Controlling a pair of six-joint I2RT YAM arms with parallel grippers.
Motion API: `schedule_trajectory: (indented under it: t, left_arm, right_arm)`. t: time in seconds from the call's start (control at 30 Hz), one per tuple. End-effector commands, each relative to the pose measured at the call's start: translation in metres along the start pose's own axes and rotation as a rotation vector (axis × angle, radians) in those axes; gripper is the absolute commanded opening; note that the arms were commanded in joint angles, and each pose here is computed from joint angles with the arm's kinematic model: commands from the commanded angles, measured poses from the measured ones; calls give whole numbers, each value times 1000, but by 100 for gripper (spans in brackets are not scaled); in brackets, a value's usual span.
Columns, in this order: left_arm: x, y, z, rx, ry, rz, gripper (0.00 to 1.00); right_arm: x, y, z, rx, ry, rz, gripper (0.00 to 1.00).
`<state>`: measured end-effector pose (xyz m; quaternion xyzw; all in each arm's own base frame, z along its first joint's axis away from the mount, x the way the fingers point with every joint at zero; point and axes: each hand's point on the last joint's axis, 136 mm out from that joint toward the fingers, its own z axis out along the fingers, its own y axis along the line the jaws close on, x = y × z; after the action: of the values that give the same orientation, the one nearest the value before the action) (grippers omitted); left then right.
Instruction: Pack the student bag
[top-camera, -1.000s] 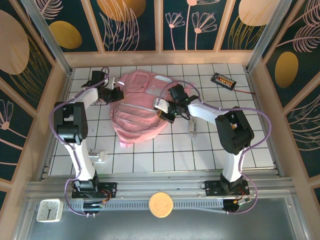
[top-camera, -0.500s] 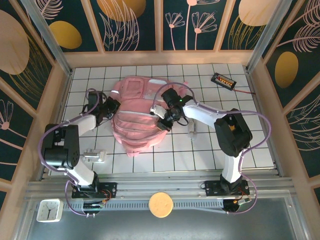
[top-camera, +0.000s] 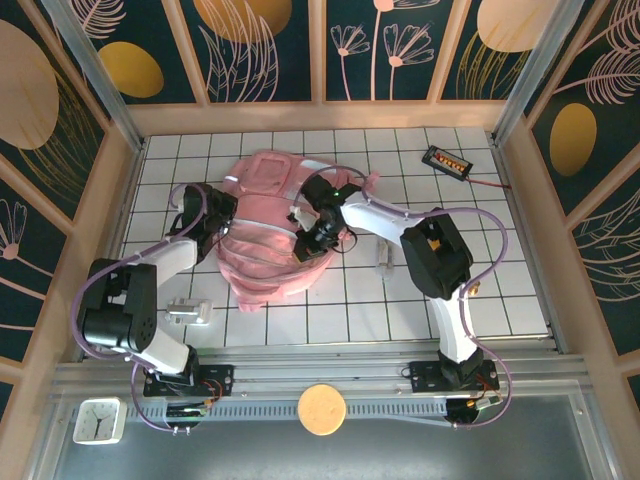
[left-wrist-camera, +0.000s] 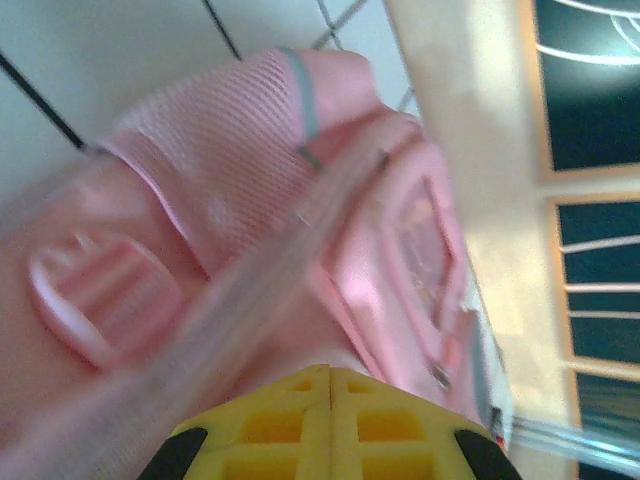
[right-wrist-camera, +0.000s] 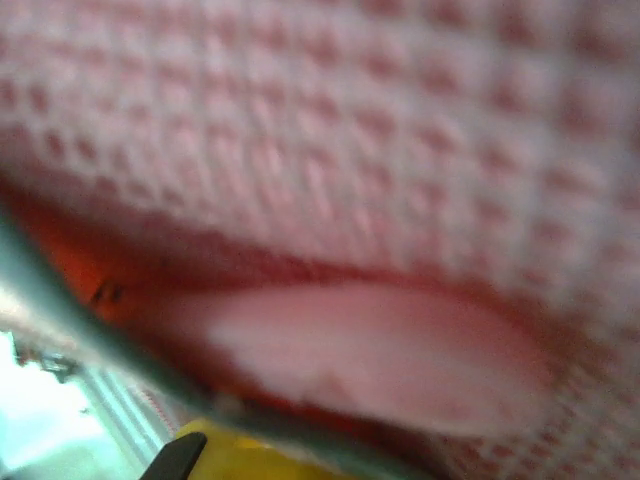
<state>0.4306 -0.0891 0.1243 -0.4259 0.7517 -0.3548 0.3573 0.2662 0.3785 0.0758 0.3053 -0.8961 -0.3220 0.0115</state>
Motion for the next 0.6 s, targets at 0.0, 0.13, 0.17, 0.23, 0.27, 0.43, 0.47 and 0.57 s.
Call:
schedule_trajectory:
  t: [0.0,0.13,0.17,0.23,0.27,0.43,0.47,0.57]
  left_arm:
    - [18,-21,-5,58,53,-6,0]
    - [16,-22,0,51,48,15,0]
    - [16,-24,1,55,53,16,0]
    - [17,-29,3,65,62,20,0]
    - [17,-31,3,69,65,20,0]
    - [18,-42,-7,58,91,138,0]
    - [19,-46,-10,62,105,164,0]
    - [21,-54,-24,62,138,249,0]
  right_arm:
    - [-19,68,-13,-227,-91,-58,0]
    - [-4,87,-26,-377,-57,25,0]
    - [-3,87,-26,-396,-45,56,0]
    - [-6,89,-21,-418,-41,102,0]
    - [-10,90,-18,-436,-48,111,0]
    - [-34,76,-11,-399,-96,192,33]
    - [-34,74,-11,-381,-101,194,47]
    - [-30,69,-24,-354,-135,188,63]
